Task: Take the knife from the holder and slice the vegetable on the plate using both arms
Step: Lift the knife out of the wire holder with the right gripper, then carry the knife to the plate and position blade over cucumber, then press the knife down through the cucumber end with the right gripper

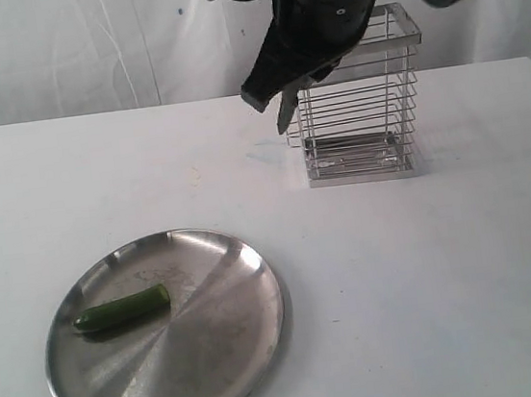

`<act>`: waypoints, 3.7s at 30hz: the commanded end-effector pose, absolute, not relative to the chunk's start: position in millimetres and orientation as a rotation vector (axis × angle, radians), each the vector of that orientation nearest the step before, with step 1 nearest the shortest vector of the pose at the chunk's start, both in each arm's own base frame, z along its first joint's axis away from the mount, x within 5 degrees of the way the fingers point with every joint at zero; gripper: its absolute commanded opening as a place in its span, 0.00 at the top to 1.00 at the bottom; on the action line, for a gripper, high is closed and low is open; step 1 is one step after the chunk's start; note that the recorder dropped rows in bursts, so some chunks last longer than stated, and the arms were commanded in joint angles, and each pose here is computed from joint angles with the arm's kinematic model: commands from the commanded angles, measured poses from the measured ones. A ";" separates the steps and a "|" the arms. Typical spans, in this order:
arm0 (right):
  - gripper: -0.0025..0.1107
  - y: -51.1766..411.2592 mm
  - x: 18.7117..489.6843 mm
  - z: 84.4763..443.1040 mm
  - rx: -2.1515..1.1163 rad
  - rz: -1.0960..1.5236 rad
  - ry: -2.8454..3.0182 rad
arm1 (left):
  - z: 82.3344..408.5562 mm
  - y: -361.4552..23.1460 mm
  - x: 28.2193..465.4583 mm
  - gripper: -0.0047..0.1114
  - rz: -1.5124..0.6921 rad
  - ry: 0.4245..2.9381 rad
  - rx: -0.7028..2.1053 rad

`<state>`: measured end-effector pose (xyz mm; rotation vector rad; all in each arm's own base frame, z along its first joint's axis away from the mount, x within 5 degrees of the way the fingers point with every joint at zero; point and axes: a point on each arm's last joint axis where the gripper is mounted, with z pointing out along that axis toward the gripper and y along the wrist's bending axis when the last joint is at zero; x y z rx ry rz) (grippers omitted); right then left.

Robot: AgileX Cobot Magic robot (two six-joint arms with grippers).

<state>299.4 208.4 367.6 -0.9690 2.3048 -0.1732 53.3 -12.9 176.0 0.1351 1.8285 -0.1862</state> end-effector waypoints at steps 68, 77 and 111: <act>0.93 238.1 162.3 197.4 -0.950 0.550 1.742 | 175.4 -13.4 53.0 0.96 -0.199 1.827 0.136; 0.93 239.8 163.0 178.6 -0.964 0.510 1.809 | 175.4 -13.4 53.0 0.96 -0.199 1.827 0.136; 0.82 239.1 147.0 141.7 -1.105 0.459 2.131 | 175.4 -13.4 53.0 0.96 -0.199 1.827 0.136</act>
